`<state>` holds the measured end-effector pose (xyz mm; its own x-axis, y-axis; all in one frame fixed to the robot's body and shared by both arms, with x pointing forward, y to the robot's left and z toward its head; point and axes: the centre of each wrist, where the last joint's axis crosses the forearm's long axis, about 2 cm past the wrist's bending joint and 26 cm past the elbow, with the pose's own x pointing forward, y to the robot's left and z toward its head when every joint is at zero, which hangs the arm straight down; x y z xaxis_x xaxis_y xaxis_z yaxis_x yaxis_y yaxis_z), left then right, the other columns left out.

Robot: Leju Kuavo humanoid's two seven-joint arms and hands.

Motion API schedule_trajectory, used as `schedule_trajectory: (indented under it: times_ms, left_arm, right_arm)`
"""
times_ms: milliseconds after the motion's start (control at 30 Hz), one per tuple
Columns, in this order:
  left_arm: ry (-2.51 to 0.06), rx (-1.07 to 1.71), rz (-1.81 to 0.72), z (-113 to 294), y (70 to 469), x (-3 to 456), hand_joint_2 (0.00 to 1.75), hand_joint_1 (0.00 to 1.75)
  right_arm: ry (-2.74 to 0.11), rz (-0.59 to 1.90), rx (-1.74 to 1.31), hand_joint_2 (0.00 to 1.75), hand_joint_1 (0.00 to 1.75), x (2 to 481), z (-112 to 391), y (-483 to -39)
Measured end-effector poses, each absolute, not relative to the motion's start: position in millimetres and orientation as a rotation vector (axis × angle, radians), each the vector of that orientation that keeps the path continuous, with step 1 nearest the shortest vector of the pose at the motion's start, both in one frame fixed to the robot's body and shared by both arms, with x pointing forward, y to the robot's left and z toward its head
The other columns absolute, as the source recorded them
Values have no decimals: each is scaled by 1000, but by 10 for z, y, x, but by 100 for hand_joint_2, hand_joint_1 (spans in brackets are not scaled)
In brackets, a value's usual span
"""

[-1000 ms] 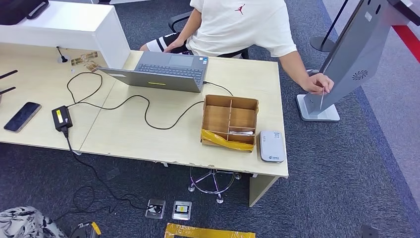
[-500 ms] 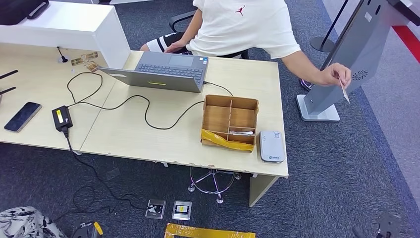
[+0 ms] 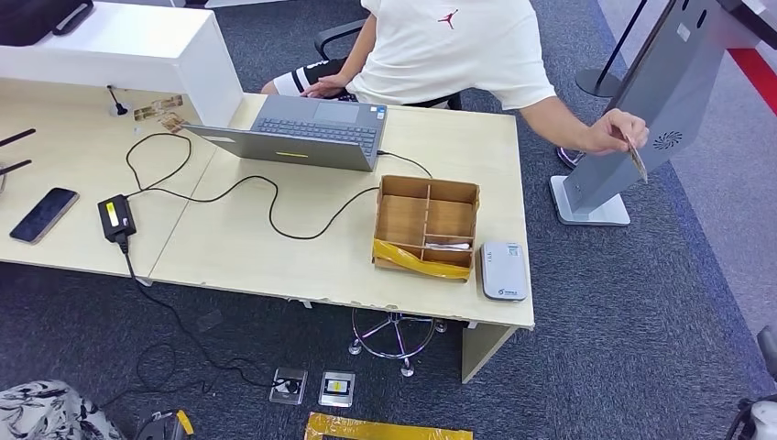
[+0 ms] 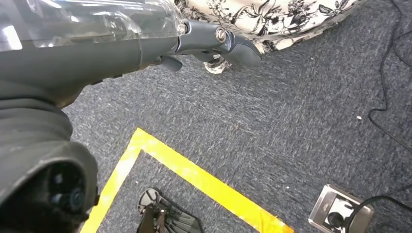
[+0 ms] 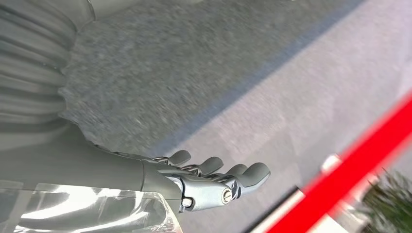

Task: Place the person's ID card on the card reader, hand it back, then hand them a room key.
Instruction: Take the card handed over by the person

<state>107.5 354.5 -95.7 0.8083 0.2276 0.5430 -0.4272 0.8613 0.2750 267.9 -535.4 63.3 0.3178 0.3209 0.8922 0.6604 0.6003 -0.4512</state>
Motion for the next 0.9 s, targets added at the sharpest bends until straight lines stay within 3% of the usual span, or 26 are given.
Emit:
schedule_trajectory:
  times_ms: [200,333,633,900]
  left_arm:
    - [-544,406,355,-960,3541,1067,0,0]
    - [-549,409,353,-961,3541,1064,175,0]
    - [-578,407,319,-930,3505,1200,175,0]
    - [-595,391,302,-907,3463,1302,175,0]
  right_arm:
    - [-1512,-183,-1050,175,0,3112,1659,-5346]
    - [-1712,-145,-1113,175,0,3236,2320,-5188]
    - [-2063,239,-1246,175,0,3395,3361,-4535]
    - [-2118,595,-1072,175,0,3669,3709,-3909]
